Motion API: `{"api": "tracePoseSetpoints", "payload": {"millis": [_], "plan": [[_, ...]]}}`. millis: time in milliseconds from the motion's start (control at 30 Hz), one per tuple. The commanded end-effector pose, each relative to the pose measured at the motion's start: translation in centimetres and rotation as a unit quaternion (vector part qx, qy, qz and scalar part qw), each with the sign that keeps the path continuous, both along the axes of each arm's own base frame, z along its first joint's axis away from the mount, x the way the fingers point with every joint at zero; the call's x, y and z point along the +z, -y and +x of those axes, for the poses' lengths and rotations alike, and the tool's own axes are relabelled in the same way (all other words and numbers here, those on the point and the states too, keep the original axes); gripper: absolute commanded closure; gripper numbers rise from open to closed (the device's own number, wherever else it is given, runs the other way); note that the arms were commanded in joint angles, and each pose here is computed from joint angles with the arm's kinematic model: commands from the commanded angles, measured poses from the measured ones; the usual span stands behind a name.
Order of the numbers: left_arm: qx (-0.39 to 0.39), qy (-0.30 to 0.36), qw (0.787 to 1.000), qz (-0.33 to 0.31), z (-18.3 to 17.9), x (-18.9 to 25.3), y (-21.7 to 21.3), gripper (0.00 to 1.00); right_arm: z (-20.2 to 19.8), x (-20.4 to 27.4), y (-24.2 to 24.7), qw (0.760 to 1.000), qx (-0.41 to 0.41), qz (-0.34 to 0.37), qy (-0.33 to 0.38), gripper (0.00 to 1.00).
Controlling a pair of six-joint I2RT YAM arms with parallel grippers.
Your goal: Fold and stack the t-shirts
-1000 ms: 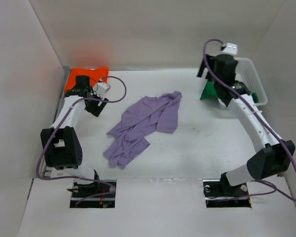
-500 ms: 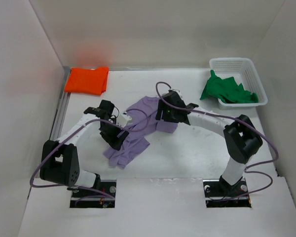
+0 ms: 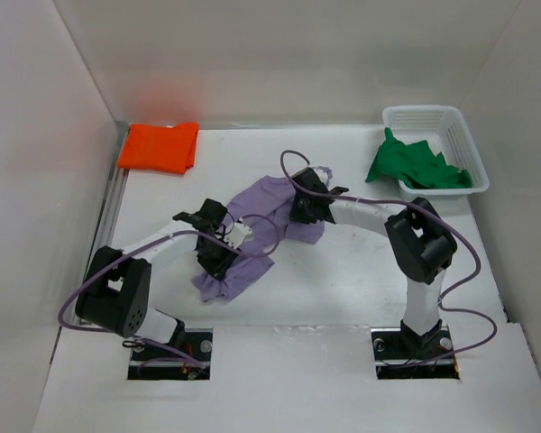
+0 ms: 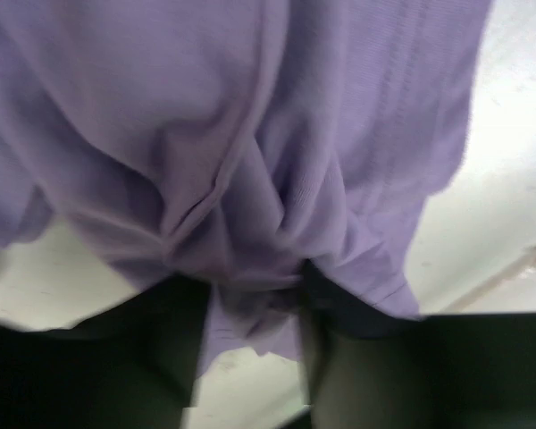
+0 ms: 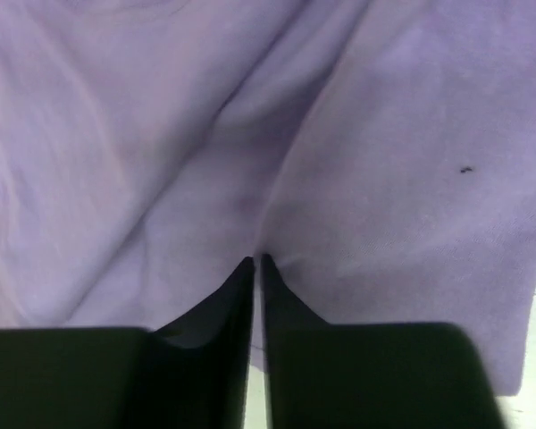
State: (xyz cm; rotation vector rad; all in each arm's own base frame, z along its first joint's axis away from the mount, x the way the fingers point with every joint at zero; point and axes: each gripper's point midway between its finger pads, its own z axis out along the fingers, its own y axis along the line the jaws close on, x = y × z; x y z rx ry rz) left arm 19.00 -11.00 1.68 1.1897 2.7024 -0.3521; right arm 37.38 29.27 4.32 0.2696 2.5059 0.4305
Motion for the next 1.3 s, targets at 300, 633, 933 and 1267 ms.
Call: {"api": "tracePoseSetpoints", "payload": {"millis": [300, 633, 933, 1267], "plan": [[0.111, 0.146, 0.983, -0.019, 11.0, 5.2, -3.6, 0.98, 2.2, 5.6, 5.8, 0.995, -0.071, 0.037, 0.061, 1.00], [0.053, 0.271, 0.961, -0.006, 19.0, 12.7, -3.3, 0.93, 3.5, 11.6, 11.7, 0.989, -0.085, 0.034, 0.116, 1.00], [-0.011, 0.147, 0.989, 0.022, 9.1, 6.8, -3.4, 0.89, 1.8, 7.0, 1.0, 0.998, 0.015, 0.022, 0.057, 0.48], [0.002, 0.122, 0.993, 0.006, 6.3, 5.7, -3.0, 0.85, 4.0, 1.7, 2.4, 0.999, -0.054, -0.001, 0.008, 0.46]]}}
